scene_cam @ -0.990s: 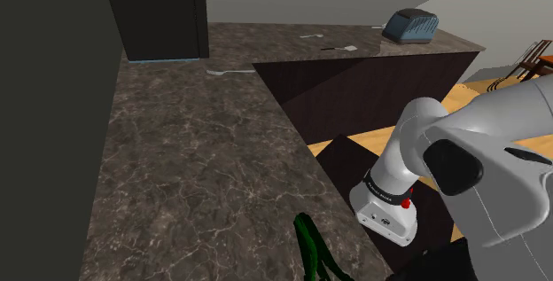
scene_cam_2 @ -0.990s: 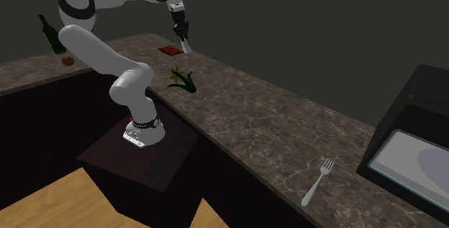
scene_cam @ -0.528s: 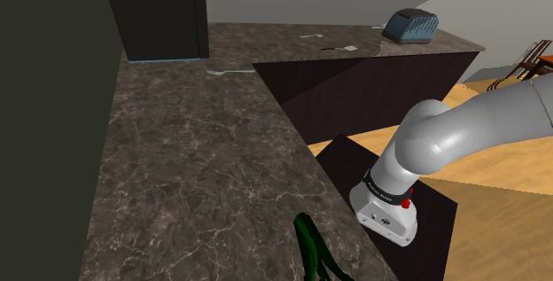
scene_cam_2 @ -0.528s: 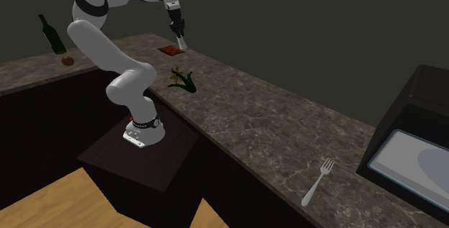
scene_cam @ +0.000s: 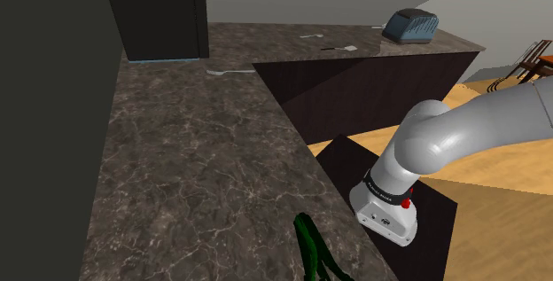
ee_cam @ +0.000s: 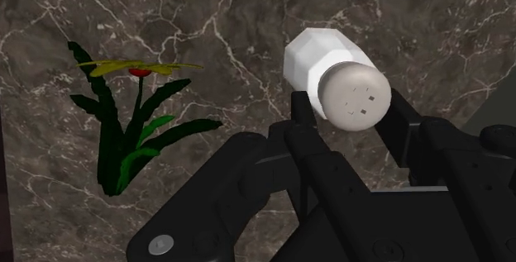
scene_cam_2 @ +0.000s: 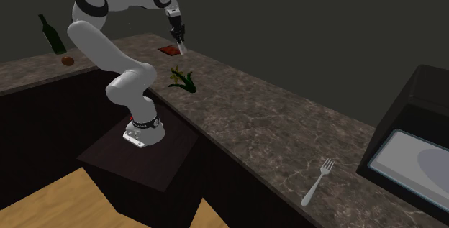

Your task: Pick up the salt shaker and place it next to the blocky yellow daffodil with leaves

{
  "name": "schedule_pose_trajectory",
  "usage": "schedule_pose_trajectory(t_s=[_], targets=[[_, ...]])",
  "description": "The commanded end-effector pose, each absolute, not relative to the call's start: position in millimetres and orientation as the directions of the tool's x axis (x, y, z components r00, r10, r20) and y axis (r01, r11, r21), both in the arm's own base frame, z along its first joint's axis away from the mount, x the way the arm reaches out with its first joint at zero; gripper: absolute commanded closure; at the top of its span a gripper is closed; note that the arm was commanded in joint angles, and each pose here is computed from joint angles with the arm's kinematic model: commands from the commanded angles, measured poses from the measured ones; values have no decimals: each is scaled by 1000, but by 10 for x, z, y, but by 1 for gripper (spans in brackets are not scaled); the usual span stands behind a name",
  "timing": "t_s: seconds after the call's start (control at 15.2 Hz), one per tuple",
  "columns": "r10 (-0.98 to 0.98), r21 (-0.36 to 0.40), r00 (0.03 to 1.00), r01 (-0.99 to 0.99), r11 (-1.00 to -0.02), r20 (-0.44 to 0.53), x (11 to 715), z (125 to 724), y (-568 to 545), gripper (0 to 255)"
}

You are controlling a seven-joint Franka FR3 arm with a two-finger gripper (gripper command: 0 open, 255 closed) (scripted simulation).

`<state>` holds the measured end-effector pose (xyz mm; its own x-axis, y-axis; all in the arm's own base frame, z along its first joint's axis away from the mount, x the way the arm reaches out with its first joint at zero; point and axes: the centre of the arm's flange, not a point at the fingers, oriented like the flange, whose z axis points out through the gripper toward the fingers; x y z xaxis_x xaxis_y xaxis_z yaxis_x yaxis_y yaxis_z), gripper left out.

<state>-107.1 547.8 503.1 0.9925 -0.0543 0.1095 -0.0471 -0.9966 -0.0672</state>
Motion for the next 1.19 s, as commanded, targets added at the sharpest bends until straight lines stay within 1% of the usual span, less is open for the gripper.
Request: schedule_pose_trajectory(t_s=[0.0, 1.12], targets=[[-54, -68, 992, -47, -997, 110, -1068, 4925, 5489, 255], [-54, -68, 992, -47, -997, 110, -1068, 4028, 5489, 255]])
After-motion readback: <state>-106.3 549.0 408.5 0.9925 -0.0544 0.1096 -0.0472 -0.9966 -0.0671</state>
